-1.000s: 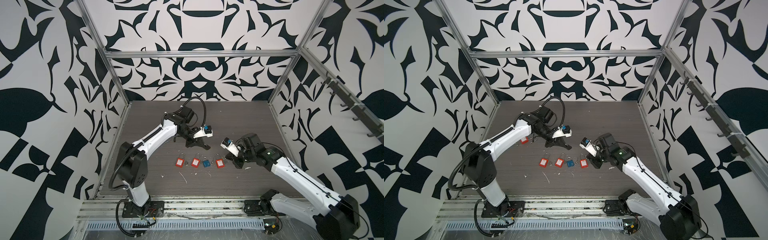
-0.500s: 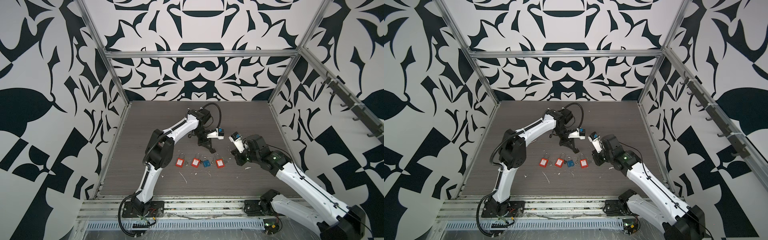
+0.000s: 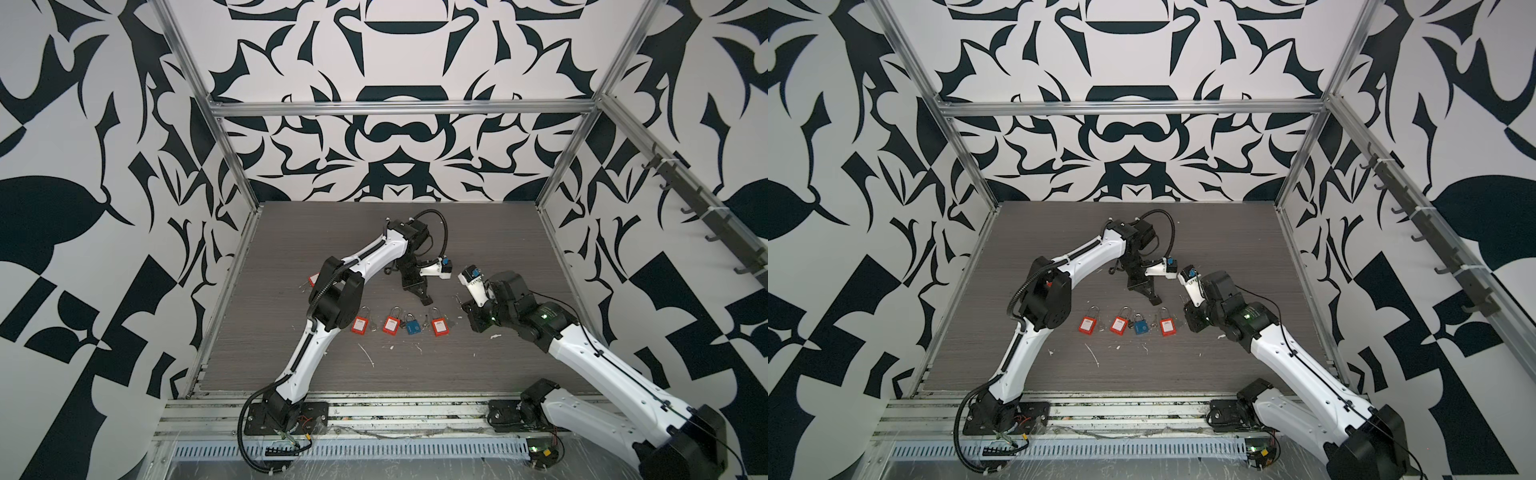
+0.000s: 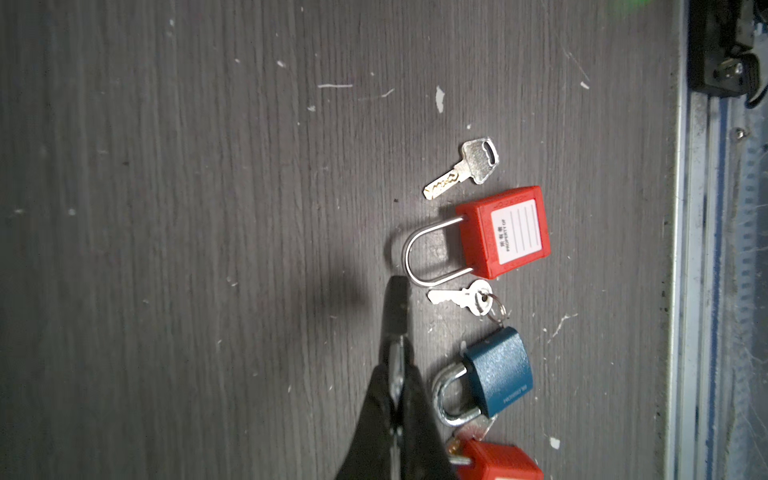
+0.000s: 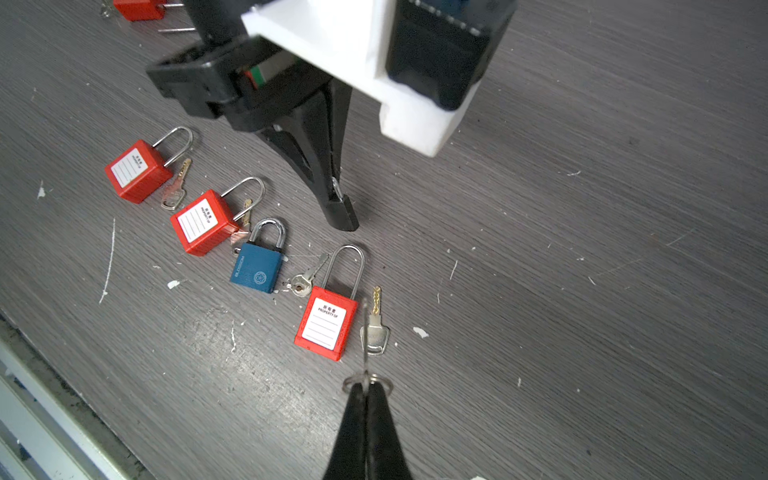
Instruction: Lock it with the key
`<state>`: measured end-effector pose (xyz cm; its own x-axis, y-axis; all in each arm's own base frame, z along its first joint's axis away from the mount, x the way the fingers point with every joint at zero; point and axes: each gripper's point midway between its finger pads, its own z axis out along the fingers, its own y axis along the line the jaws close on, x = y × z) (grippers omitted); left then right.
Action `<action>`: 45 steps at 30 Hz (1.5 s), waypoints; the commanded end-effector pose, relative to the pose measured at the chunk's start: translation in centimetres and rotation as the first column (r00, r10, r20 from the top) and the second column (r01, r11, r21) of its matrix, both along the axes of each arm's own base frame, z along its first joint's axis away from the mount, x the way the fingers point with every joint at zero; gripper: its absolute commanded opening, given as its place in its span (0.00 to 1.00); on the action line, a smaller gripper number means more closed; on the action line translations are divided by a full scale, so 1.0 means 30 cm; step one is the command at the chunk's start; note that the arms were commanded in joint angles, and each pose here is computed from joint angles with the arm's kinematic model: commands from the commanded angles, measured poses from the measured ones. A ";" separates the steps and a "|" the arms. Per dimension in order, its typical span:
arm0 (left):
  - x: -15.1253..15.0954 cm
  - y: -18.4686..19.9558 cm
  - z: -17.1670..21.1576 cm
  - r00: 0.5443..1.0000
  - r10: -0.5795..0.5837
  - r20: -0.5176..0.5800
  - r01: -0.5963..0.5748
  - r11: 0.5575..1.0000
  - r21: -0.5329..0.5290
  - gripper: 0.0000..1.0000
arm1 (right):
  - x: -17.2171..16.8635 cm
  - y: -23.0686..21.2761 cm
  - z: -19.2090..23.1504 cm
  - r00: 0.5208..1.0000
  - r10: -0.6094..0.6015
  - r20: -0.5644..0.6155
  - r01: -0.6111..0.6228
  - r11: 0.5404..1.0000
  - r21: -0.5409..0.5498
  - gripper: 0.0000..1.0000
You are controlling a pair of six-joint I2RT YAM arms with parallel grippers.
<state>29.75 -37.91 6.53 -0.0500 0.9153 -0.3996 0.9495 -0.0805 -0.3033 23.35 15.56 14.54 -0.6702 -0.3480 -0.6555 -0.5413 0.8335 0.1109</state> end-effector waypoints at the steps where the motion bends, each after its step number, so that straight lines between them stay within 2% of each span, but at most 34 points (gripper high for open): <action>1: -0.046 -0.002 -0.005 0.999 -0.020 -0.046 0.022 0.999 0.027 0.00 | 0.012 0.007 0.006 1.000 -0.008 0.014 0.008 1.000 0.022 0.00; 10: -0.032 -0.019 -0.061 1.000 -0.018 -0.024 0.020 0.998 0.062 0.00 | 0.015 0.008 -0.014 1.000 -0.010 0.009 0.010 1.000 0.020 0.00; 17: -0.011 -0.027 -0.078 1.000 -0.015 -0.002 0.015 0.998 0.065 0.06 | 0.019 0.016 -0.037 1.000 -0.003 -0.006 0.003 1.000 0.015 0.00; 26: 0.038 -0.043 -0.080 0.997 -0.001 0.072 -0.003 0.998 0.059 0.22 | 0.031 0.034 -0.047 0.999 -0.019 -0.028 0.021 0.999 0.048 0.00; 37: 0.114 -0.109 -0.051 0.986 0.036 0.164 -0.032 0.999 -0.030 0.32 | 0.055 0.050 -0.029 0.997 -0.056 -0.052 0.061 0.995 0.080 0.00; 40: 0.163 -0.122 -0.012 0.974 0.081 0.209 -0.067 0.995 -0.077 0.32 | 0.061 0.053 -0.025 0.995 -0.075 -0.065 0.080 0.993 0.090 0.00; 42: 0.216 -0.120 0.035 0.957 0.151 0.247 -0.125 0.985 -0.118 0.33 | 0.069 0.048 -0.030 0.991 -0.105 -0.081 0.112 0.990 0.088 0.00; 45: 0.297 -0.095 0.143 0.918 0.306 0.253 -0.251 0.941 -0.227 0.33 | 0.086 0.046 -0.049 0.982 -0.143 -0.124 0.152 0.986 0.065 0.00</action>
<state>35.63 -41.19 5.58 -0.0852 0.8713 -0.4834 0.9950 0.0487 -0.0875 24.54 16.63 11.62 -0.7783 -0.2486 -0.5765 -0.4383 0.8726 0.2154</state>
